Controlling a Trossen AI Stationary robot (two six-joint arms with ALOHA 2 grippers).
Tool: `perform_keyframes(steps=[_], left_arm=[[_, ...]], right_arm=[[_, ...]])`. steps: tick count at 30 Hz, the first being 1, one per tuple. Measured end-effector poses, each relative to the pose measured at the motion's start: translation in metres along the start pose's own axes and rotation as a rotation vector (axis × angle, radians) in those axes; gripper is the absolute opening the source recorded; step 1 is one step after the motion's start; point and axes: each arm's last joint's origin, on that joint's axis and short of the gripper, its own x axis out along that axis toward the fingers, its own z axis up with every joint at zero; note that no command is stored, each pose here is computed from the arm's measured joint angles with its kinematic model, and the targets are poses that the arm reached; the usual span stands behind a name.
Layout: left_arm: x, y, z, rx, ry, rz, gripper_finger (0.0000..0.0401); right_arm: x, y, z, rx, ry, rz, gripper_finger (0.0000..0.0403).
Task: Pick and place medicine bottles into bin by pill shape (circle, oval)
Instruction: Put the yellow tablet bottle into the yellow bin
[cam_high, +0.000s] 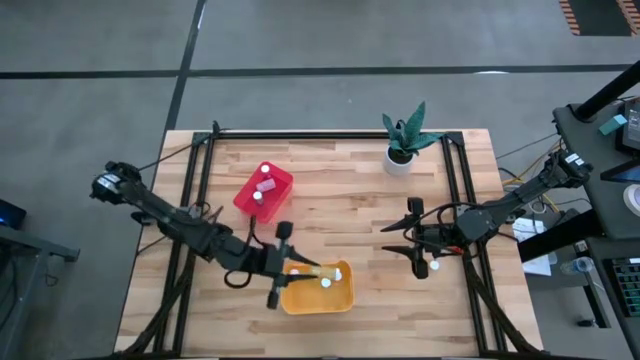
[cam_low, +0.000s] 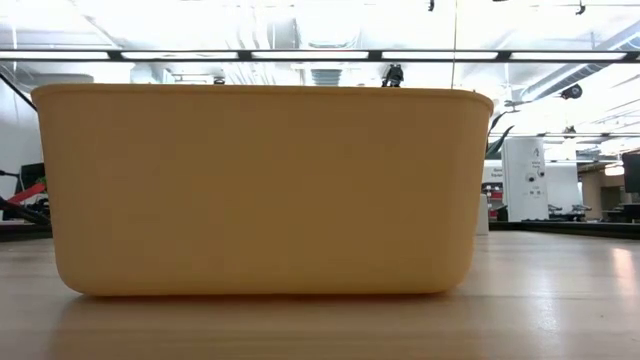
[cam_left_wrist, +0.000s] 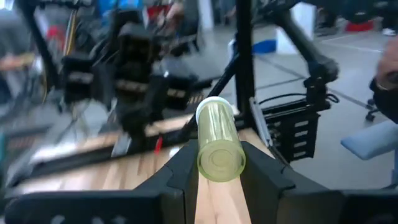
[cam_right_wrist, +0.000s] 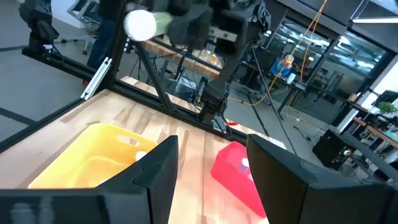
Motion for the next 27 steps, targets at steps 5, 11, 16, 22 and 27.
perform_keyframes(steps=[5, 11, 16, 22, 27], left_arm=[[0.001, 0.006, -0.027, 0.021, -0.142, -0.024, 0.0076], [-0.008, 0.012, -0.049, 0.005, -0.218, 0.001, 0.0077], [-0.013, 0.013, -0.062, 0.048, -0.221, 0.004, 0.0077], [-0.017, 0.014, -0.070, 0.059, -0.223, -0.019, 0.0077], [-0.019, 0.014, -0.075, 0.082, -0.209, -0.020, 0.0077]], right_arm=[[0.005, 0.003, -0.002, 0.030, 0.002, 0.001, 0.0183], [0.027, 0.015, -0.006, 0.025, -0.049, -0.020, 0.0183], [0.050, 0.027, -0.008, 0.025, -0.123, -0.051, 0.0183], [0.078, 0.040, -0.005, 0.024, -0.171, -0.072, 0.0183], [0.099, 0.045, 0.005, 0.040, -0.164, -0.065, 0.0199]])
